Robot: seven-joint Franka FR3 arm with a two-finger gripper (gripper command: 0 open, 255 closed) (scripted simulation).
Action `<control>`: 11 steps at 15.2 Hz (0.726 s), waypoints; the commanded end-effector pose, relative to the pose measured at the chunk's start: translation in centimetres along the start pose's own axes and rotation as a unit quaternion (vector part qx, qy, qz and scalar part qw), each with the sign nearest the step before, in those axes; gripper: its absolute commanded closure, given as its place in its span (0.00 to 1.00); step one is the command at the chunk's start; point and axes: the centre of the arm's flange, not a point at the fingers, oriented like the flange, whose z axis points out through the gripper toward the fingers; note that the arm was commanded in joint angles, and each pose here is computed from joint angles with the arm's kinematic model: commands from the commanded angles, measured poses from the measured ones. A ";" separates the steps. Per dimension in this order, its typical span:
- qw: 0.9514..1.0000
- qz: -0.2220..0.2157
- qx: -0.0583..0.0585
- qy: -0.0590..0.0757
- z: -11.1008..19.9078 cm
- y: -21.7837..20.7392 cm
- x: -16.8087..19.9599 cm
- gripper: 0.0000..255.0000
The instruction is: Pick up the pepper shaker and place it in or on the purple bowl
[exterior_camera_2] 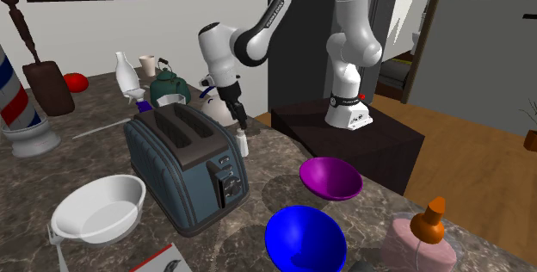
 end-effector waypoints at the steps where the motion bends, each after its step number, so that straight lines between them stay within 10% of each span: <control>1: 1.000 -0.001 0.000 0.000 1.1 0.1 0.3 0.00; 11: 1.000 -0.001 0.000 0.000 3.5 0.1 0.3 0.00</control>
